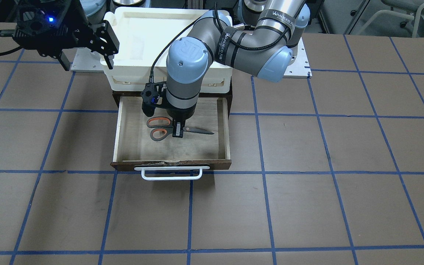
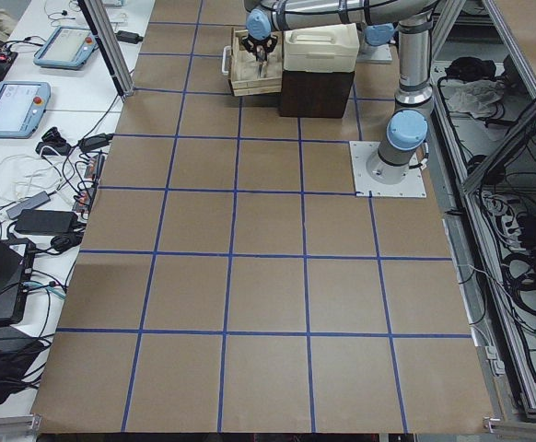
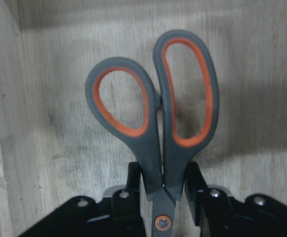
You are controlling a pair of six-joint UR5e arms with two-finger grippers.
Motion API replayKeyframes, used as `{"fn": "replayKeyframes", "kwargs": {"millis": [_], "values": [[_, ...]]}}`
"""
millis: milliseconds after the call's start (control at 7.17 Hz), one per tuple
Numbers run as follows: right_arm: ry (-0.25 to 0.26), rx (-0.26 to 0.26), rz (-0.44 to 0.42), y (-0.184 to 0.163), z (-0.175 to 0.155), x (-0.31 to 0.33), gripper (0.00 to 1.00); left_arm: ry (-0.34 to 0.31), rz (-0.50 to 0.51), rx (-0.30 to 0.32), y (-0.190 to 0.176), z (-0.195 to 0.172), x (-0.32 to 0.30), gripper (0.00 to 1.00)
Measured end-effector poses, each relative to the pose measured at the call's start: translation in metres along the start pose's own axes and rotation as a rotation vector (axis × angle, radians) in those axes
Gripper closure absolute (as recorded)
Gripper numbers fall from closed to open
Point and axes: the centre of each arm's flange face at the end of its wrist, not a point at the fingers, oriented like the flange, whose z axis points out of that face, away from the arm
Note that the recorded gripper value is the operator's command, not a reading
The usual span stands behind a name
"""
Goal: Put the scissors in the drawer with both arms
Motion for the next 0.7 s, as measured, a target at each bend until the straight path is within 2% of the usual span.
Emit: {"fn": "replayKeyframes", "kwargs": {"millis": [140, 279, 698], "values": [[0.0, -0.001, -0.001, 0.0, 0.0, 0.0, 0.0, -0.011, -0.001, 0.006, 0.001, 0.004, 0.0, 0.04], [0.0, -0.001, -0.001, 0.0, 0.0, 0.0, 0.0, -0.016, -0.003, 0.009, 0.001, 0.006, 0.001, 0.0], [0.0, -0.001, -0.002, 0.0, 0.0, 0.0, 0.0, -0.026, -0.007, 0.004, 0.004, -0.005, 0.003, 0.0]]}}
